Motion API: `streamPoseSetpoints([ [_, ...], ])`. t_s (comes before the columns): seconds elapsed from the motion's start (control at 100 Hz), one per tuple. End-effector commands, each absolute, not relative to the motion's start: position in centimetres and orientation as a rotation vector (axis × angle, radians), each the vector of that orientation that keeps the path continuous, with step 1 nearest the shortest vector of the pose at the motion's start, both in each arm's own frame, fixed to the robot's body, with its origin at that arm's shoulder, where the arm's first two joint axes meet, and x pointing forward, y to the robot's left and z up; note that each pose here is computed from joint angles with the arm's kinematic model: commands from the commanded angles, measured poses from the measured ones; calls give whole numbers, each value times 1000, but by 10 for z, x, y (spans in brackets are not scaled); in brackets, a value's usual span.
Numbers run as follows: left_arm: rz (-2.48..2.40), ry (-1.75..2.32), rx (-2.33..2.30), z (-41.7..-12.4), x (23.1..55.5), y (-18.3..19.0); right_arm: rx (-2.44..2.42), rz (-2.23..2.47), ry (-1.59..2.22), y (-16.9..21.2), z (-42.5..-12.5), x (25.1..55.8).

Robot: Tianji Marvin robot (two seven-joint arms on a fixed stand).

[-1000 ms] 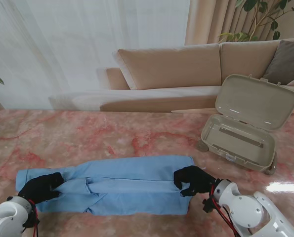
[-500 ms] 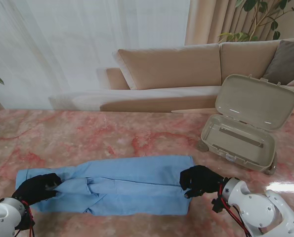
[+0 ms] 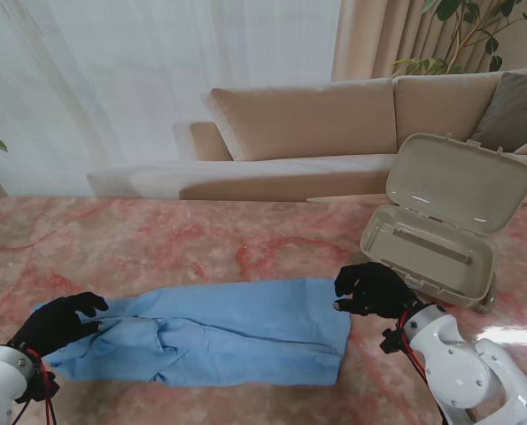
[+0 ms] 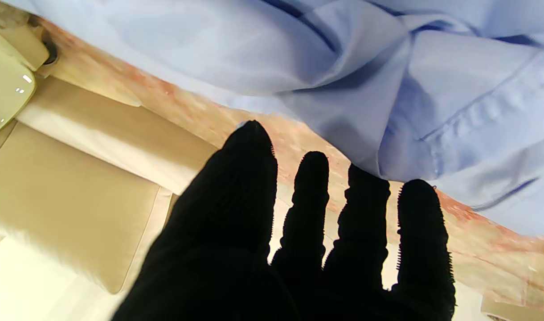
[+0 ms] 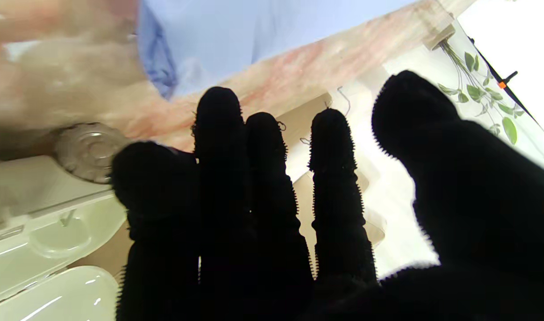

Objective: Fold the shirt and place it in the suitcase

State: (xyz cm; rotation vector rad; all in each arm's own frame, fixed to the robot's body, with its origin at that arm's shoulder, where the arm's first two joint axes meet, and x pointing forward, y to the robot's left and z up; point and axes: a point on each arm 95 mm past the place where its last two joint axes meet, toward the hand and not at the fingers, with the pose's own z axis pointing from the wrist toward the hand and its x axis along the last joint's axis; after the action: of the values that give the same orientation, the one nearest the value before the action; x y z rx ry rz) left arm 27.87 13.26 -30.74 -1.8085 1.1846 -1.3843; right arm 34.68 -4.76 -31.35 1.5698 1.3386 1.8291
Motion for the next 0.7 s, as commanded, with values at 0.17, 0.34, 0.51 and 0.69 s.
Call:
streamPoseSetpoints([
  [0.17, -1412, 1232, -1871, -321, 295, 116, 1694, 1914, 1318, -14, -330, 357],
  [0.34, -1402, 1256, -1921, -332, 296, 111, 1751, 1940, 1371, -1, -346, 358],
  [0.51, -1352, 1290, -1956, -341, 288, 113, 1817, 1935, 1436, 3, -362, 355],
  [0.69, -1279, 1349, -1982, -353, 278, 115, 1908, 1919, 1473, 4, -375, 353],
])
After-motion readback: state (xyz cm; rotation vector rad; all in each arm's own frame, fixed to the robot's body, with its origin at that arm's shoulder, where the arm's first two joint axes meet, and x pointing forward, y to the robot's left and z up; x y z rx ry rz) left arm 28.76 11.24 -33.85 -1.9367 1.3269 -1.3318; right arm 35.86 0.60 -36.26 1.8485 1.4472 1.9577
